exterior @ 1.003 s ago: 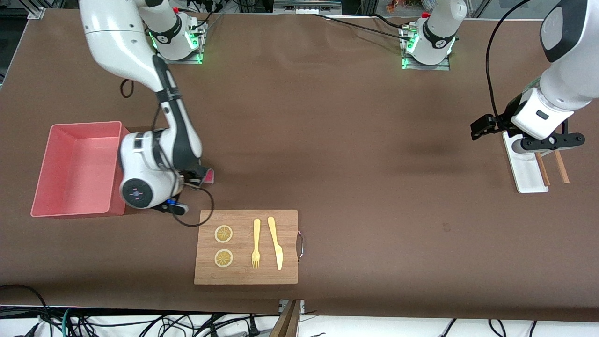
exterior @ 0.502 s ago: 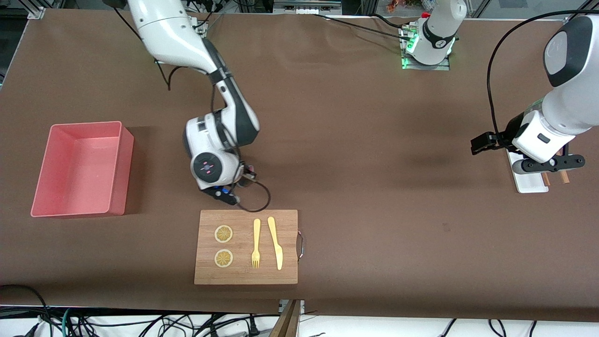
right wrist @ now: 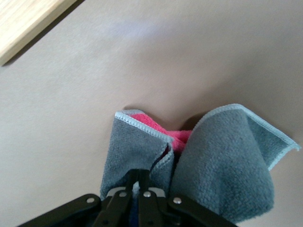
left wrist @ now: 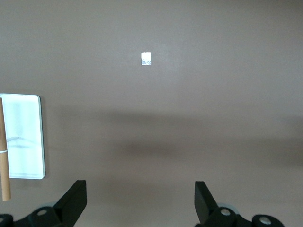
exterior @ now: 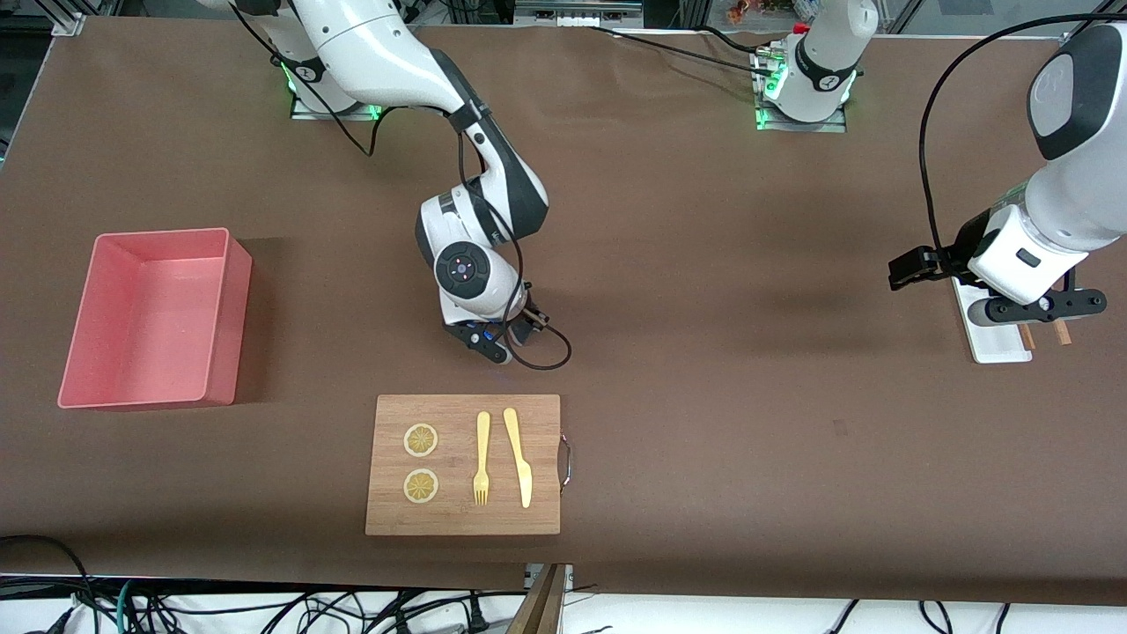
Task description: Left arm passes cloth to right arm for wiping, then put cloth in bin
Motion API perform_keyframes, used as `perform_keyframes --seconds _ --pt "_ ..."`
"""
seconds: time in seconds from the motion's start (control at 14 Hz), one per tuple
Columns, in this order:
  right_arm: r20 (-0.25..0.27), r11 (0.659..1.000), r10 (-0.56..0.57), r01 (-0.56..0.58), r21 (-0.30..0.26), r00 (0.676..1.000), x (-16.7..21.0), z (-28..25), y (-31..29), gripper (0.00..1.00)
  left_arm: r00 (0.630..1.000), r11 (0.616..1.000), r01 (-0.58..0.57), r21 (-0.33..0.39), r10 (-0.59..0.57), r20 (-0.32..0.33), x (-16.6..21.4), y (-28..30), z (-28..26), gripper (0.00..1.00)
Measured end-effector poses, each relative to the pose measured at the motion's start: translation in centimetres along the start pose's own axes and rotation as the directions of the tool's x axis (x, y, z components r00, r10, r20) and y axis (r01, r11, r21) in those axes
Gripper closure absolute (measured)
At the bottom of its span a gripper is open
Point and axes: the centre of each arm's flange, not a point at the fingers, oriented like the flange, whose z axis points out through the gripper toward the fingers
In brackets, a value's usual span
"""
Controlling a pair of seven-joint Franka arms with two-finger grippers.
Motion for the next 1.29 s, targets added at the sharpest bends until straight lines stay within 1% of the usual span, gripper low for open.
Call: perform_keyframes --seconds 0.07,0.21,0.36,0.57,0.72,1.0,1.29 --pt "0.0 1.0 0.017 -0.017 0.008 1.0 -0.3 0.1 -0.2 0.99 1.0 1.0 0.0 0.0 0.0 0.0 0.0 0.0 0.0 0.0" --pt "0.001 1.0 0.02 -0.02 0.006 1.0 -0.2 0.3 -0.1 0.99 1.0 1.0 -0.001 0.0 0.001 0.001 0.0 0.0 0.0 0.0" --pt "0.011 1.0 -0.004 0.004 -0.02 1.0 1.4 0.3 0.9 0.99 1.0 1.0 -0.007 0.001 0.007 0.005 -0.1 0.0 0.0 0.0" --pt "0.046 0.996 -0.062 0.065 -0.058 0.997 6.7 -0.5 3.7 0.99 1.0 1.0 -0.021 0.002 0.021 0.013 -0.1 0.0 0.1 0.0" --pt "0.076 0.987 -0.116 0.123 -0.103 0.99 10.8 -1.3 6.5 0.99 1.0 1.0 -0.023 0.003 0.023 0.016 -0.2 0.0 0.1 0.0" --pt "0.12 0.955 -0.208 0.228 -0.189 0.971 17.0 -3.7 12.1 0.99 0.999 1.0 -0.024 0.004 0.024 0.022 -0.2 0.0 0.2 0.0" --pt "0.165 0.914 -0.301 0.333 -0.232 0.939 22.0 -6.9 17.3 0.99 0.999 1.0 -0.027 0.005 0.027 0.032 -0.3 0.0 0.3 0.0"
